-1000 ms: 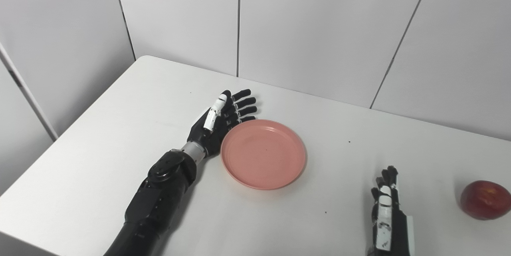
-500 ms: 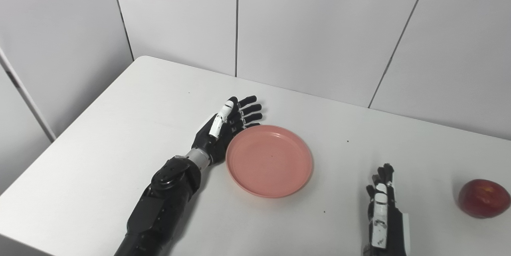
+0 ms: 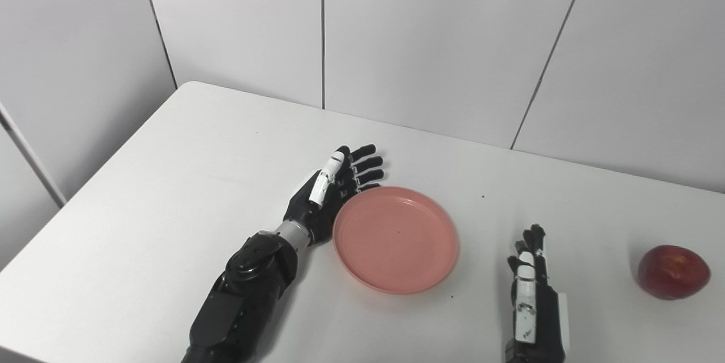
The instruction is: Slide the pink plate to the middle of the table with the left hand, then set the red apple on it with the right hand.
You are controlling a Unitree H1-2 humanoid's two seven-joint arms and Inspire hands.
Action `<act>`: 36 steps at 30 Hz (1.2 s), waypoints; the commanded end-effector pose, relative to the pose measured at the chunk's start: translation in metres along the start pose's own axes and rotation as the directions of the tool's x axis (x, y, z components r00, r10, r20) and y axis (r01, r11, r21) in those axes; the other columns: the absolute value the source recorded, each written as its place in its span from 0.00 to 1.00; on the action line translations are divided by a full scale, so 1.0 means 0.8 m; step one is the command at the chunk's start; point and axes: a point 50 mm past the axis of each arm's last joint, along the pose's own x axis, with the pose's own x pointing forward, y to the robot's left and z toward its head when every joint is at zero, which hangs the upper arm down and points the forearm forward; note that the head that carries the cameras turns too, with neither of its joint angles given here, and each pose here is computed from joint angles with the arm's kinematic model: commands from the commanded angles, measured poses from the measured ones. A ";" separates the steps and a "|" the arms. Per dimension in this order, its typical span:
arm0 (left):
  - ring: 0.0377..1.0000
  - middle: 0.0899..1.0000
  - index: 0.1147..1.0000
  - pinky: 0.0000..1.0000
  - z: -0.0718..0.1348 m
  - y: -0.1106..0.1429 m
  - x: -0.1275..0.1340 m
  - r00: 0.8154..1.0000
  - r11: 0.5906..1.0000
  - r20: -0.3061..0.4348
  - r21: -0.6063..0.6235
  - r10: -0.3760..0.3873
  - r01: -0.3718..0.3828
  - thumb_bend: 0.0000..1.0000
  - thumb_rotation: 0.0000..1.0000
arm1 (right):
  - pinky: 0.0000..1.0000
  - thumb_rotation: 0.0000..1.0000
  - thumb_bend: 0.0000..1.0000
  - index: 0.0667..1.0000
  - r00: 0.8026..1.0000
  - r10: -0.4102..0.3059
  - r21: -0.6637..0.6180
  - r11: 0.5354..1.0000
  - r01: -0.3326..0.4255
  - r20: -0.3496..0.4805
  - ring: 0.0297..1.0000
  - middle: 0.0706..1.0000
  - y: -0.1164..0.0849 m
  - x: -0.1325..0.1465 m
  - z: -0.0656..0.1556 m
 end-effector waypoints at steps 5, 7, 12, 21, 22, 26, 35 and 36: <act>0.88 0.87 0.85 0.87 -0.009 -0.023 -0.003 1.000 1.000 -0.017 0.024 0.012 -0.011 0.35 1.00 | 0.97 1.00 0.21 0.99 0.998 -0.002 -0.004 1.000 0.002 0.056 0.98 0.98 0.009 0.008 0.020; 0.89 0.88 0.86 0.88 -0.009 -0.028 -0.004 1.000 1.000 -0.016 0.028 0.008 -0.008 0.35 1.00 | 0.98 1.00 0.22 0.99 0.998 -0.001 -0.001 1.000 0.001 0.057 0.98 0.99 0.009 0.009 0.020; 0.90 0.90 0.87 0.89 -0.010 -0.039 -0.011 1.000 0.999 -0.008 0.032 -0.013 0.014 0.37 1.00 | 0.99 1.00 0.24 0.97 0.998 -0.022 -0.018 1.000 0.023 0.054 0.97 0.97 0.010 0.010 0.023; 0.90 0.90 0.88 0.89 -0.020 -0.047 -0.020 0.998 0.999 -0.038 0.018 -0.043 0.043 0.35 1.00 | 1.00 1.00 0.27 0.96 0.997 -0.058 -0.015 0.998 0.059 0.058 0.97 0.96 0.006 0.014 0.031; 0.90 0.90 0.88 0.90 -0.020 -0.046 -0.020 0.998 0.999 -0.038 0.018 -0.043 0.044 0.35 1.00 | 1.00 1.00 0.28 0.96 0.996 -0.061 -0.019 0.998 0.063 0.058 0.97 0.96 0.006 0.014 0.033; 0.89 0.89 0.87 0.88 -0.024 -0.045 -0.023 0.999 0.999 -0.039 0.029 -0.038 0.039 0.36 1.00 | 1.00 1.00 0.29 0.96 0.995 -0.073 -0.029 0.997 0.075 0.067 0.97 0.96 0.004 0.013 0.041; 0.90 0.90 0.88 0.89 -0.026 -0.034 -0.026 0.998 0.999 -0.042 0.016 -0.035 0.036 0.36 1.00 | 0.98 1.00 0.28 0.95 0.987 -0.084 -0.085 0.992 0.097 0.138 0.96 0.96 0.000 0.021 0.064; 0.89 0.90 0.88 0.89 -0.026 -0.033 -0.027 0.999 0.999 -0.043 0.015 -0.033 0.034 0.36 1.00 | 0.97 1.00 0.28 0.95 0.986 -0.087 -0.097 0.990 0.102 0.145 0.95 0.95 -0.001 0.021 0.068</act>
